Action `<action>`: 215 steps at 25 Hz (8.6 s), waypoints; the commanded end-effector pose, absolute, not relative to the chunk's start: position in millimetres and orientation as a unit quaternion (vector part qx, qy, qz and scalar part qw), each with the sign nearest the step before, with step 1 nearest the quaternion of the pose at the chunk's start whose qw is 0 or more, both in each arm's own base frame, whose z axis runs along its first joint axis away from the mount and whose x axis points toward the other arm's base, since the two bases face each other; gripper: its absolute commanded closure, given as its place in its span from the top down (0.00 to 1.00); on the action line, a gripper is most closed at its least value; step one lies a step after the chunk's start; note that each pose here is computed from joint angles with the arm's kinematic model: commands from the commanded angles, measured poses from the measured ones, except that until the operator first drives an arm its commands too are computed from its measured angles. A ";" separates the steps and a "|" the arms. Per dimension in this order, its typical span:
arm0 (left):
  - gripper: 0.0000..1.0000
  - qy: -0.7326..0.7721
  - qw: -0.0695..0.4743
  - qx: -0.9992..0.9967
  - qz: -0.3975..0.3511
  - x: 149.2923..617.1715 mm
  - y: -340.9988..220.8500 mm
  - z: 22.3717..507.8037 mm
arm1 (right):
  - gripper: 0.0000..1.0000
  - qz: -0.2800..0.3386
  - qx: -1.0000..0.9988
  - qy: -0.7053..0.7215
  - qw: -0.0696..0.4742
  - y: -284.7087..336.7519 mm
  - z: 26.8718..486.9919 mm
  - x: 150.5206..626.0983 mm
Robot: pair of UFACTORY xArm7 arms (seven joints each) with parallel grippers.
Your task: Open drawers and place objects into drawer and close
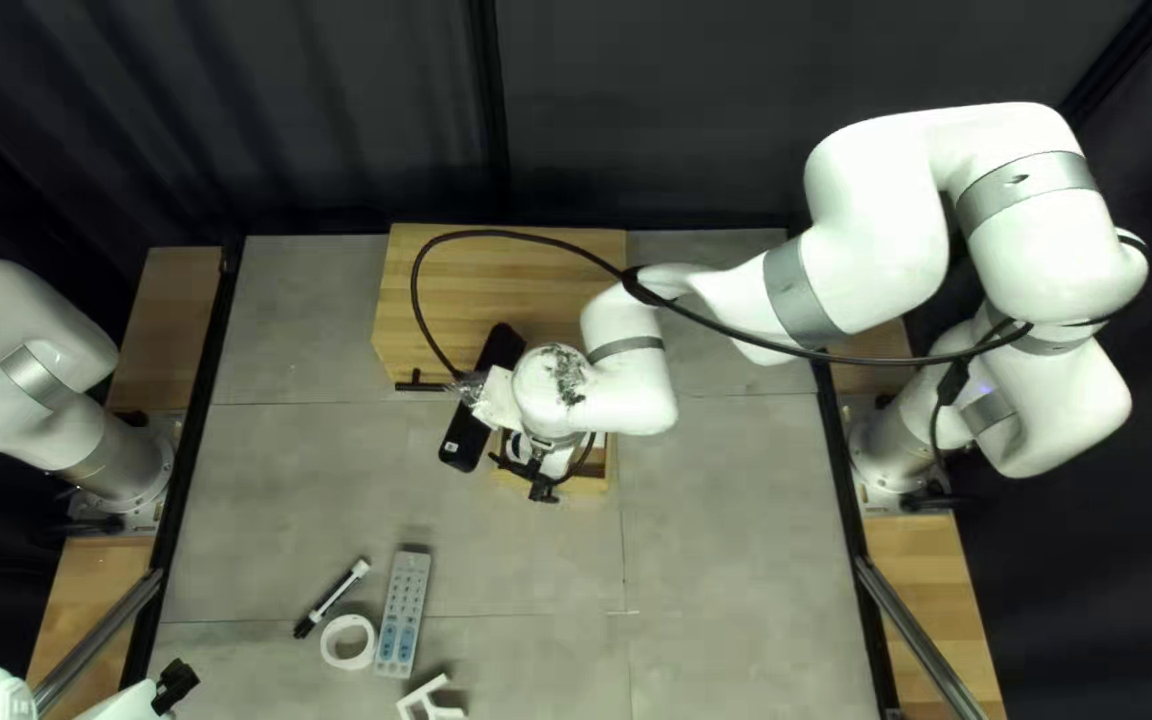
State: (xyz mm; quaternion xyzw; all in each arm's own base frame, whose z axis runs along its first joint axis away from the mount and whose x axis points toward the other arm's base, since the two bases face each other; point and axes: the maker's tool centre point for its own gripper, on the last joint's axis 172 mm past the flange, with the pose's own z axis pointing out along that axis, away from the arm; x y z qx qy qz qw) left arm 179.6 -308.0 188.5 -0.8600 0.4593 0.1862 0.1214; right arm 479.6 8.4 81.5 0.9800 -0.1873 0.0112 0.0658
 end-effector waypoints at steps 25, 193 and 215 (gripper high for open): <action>1.00 0.459 0.121 -0.860 0.186 179.6 -308.0 188.5 | 0.00 0.025 0.981 -0.170 0.088 1.1 123.2 470.9; 1.00 0.459 0.121 -0.860 0.186 179.6 -308.0 188.5 | 1.00 -0.021 0.985 0.145 0.093 187.0 107.0 262.5; 1.00 0.459 0.121 -0.860 0.186 179.6 -308.0 188.5 | 1.00 -0.047 0.949 0.296 0.097 299.6 77.3 220.4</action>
